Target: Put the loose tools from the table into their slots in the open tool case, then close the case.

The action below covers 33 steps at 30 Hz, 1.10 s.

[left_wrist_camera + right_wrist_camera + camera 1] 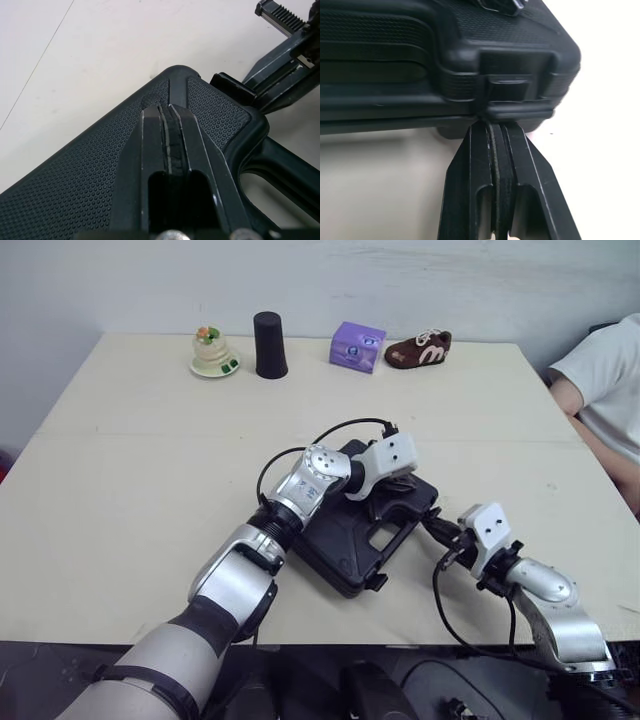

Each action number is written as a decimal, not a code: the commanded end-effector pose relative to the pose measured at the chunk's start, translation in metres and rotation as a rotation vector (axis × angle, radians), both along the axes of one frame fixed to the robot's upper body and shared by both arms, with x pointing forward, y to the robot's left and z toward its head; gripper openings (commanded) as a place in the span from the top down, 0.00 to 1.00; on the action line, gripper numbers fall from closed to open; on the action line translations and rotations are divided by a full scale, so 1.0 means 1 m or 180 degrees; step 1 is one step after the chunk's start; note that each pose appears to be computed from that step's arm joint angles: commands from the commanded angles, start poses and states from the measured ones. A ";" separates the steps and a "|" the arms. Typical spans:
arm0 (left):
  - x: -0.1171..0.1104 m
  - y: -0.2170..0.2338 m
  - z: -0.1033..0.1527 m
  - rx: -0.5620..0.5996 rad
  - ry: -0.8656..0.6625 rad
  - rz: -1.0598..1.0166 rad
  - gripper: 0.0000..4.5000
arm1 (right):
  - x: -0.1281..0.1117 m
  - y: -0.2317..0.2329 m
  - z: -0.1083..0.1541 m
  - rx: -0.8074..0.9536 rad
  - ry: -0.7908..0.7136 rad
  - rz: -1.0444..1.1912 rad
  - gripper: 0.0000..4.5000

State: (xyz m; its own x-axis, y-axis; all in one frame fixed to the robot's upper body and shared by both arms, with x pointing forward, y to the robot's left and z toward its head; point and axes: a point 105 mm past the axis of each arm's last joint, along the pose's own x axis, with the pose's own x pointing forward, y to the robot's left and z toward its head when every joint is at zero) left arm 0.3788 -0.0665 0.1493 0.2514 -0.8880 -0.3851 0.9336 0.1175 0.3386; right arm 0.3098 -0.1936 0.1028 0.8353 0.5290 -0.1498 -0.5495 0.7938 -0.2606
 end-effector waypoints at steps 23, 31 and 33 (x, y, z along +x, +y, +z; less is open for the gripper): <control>-0.019 0.014 -0.070 0.0558 0.0602 -0.0006 1.00 | 0.002 0.008 0.043 -0.0116 -0.0377 0.0419 0.98; -0.017 0.019 -0.075 0.0650 0.0618 0.0037 1.00 | 0.006 0.016 0.040 -0.0174 -0.0342 0.0547 0.98; -0.016 0.023 -0.077 0.0702 0.0609 0.0061 1.00 | 0.006 0.018 0.040 -0.0193 -0.0333 0.0580 0.98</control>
